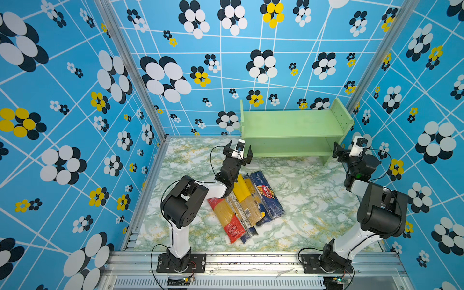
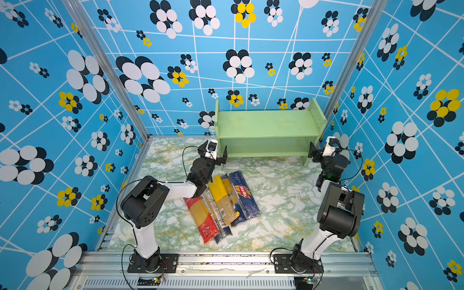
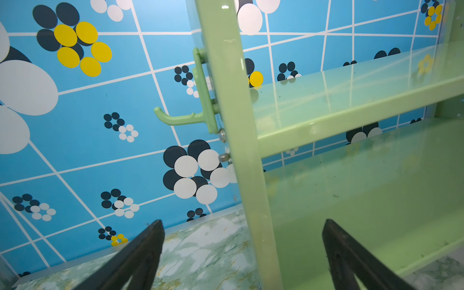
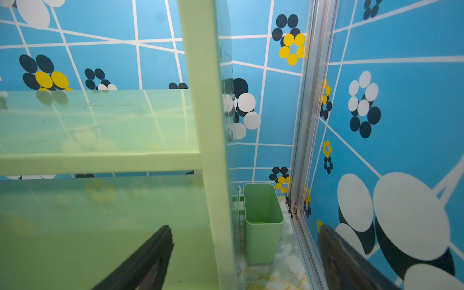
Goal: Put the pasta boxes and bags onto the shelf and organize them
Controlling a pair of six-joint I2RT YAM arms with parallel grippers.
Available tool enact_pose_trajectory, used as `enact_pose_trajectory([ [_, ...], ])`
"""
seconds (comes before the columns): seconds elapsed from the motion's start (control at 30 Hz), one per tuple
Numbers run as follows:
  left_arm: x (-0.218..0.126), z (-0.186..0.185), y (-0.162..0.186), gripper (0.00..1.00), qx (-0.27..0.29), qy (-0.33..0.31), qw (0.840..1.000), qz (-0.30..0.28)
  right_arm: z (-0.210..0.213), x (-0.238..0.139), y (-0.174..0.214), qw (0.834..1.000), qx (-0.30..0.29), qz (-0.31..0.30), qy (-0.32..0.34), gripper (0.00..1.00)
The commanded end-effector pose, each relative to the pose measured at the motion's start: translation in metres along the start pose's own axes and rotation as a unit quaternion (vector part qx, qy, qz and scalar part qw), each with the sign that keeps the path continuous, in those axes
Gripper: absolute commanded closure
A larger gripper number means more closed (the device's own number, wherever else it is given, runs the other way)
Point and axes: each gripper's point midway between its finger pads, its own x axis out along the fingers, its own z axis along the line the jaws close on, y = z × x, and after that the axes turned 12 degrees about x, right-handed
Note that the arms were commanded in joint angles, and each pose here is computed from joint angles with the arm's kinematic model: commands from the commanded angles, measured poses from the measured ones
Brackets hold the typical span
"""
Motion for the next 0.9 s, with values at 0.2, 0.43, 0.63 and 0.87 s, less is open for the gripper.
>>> enact_pose_trajectory([
  [0.2, 0.011, 0.011, 0.005, 0.01, -0.02, -0.032, 0.999, 0.015, 0.003, 0.009, -0.019, 0.999, -0.012, -0.028, -0.016, 0.1],
  [0.43, 0.017, 0.013, 0.007, 0.2, -0.02, -0.048, 0.998, 0.018, 0.008, 0.008, -0.026, 0.999, -0.014, -0.03, -0.026, 0.12],
  [0.63, 0.019, 0.014, 0.006, 0.24, -0.013, -0.052, 0.998, 0.016, 0.013, 0.009, -0.03, 0.999, -0.013, -0.028, -0.034, 0.19],
  [0.87, 0.018, 0.016, 0.008, 0.27, -0.013, -0.057, 0.998, 0.021, 0.021, 0.014, -0.03, 0.999, -0.02, -0.017, -0.045, 0.21],
])
